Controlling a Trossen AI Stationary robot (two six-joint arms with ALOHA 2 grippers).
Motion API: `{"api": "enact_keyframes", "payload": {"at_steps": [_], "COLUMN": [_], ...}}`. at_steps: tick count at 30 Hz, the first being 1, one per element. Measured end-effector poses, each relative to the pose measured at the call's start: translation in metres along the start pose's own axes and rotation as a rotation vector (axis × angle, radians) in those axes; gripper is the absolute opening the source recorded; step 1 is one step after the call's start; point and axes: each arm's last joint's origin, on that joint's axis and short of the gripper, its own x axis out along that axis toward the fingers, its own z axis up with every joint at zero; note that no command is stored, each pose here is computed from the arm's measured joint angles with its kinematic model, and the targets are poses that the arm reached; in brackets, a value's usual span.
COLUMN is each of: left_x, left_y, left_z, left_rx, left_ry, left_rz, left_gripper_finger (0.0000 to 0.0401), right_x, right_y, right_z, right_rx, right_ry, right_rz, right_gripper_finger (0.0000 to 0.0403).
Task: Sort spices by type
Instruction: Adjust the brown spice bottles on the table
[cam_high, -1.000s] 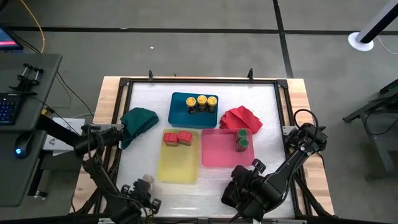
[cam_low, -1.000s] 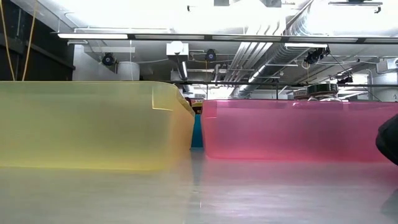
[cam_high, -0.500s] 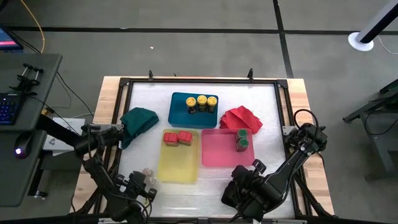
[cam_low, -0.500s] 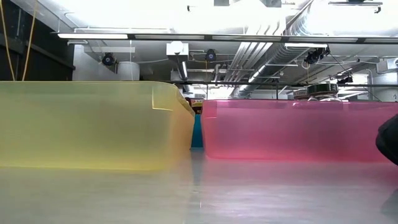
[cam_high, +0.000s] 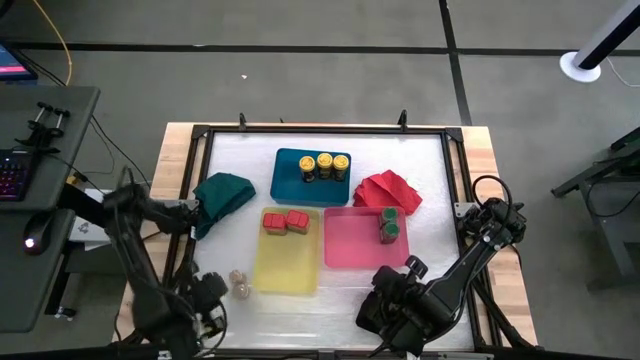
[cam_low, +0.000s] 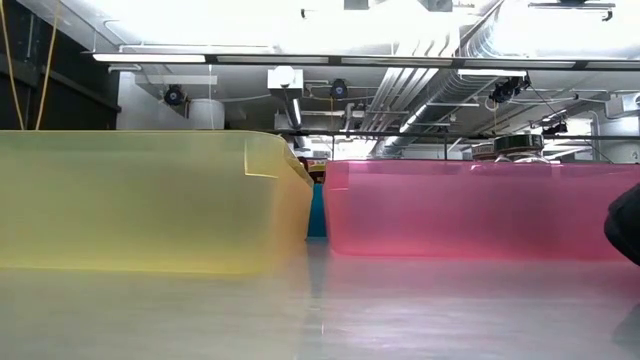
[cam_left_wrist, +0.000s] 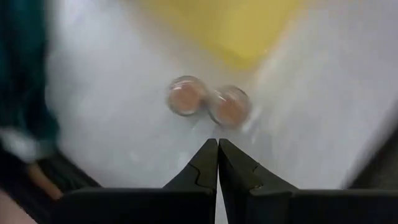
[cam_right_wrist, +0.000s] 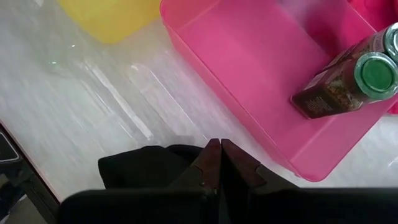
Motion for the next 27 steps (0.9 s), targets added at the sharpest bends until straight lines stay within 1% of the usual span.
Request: {"api": "enact_keyframes", "payload": {"at_steps": [3, 4, 6, 9, 11, 13, 14, 16, 20, 22, 25, 27], "left_x": [-0.020, -0.025, -0.029, -0.017, 0.000, 0.016, 0.024, 0.037, 0.052, 0.056, 0.061, 0.063], "left_y": [0.012, 0.014, 0.017, 0.014, 0.011, 0.008, 0.007, 0.010, 0.013, 0.012, 0.006, 0.005], "left_z": [0.009, 0.013, 0.020, 0.027, 0.027, 0.026, 0.025, 0.024, 0.024, 0.023, 0.019, 0.018], "left_rx": [0.369, 0.456, 0.585, 0.699, 0.723, 0.726, 0.722, 0.705, 0.655, 0.647, 0.658, 0.652], "left_ry": [0.056, 0.062, 0.043, 0.012, 0.019, 0.034, 0.040, 0.054, 0.039, 0.034, 0.044, 0.044], "left_rz": [-0.146, -0.188, -0.262, -0.296, -0.284, -0.299, -0.304, -0.277, -0.233, -0.255, -0.335, -0.357], "left_gripper_finger": [0.0000, 0.0000, 0.0000, 0.0000, 0.0000, 0.0000, 0.0000, 0.0000, 0.0000, 0.0000, 0.0000, 0.0000], "right_x": [0.001, 0.001, 0.001, 0.001, 0.001, 0.001, 0.001, 0.001, 0.001, 0.001, 0.001, 0.001], "right_y": [0.000, 0.000, 0.000, 0.000, 0.000, 0.000, 0.000, 0.001, 0.001, 0.001, 0.001, 0.001], "right_z": [0.001, 0.001, 0.002, 0.002, 0.002, 0.002, 0.002, 0.002, 0.002, 0.002, 0.002, 0.002], "right_rx": [-0.018, -0.026, -0.038, -0.040, -0.039, -0.038, -0.037, -0.036, -0.034, -0.032, -0.031, -0.030], "right_ry": [0.000, 0.000, 0.000, 0.000, 0.000, 0.000, -0.001, -0.001, -0.001, -0.002, -0.002, -0.002], "right_rz": [-0.001, -0.002, -0.002, -0.002, -0.001, 0.001, 0.003, 0.005, 0.007, 0.010, 0.012, 0.013], "right_gripper_finger": [0.0000, 0.0000, 0.0000, 0.0000, 0.0000, 0.0000, 0.0000, 0.0000, 0.0000, 0.0000, 0.0000, 0.0000]}}
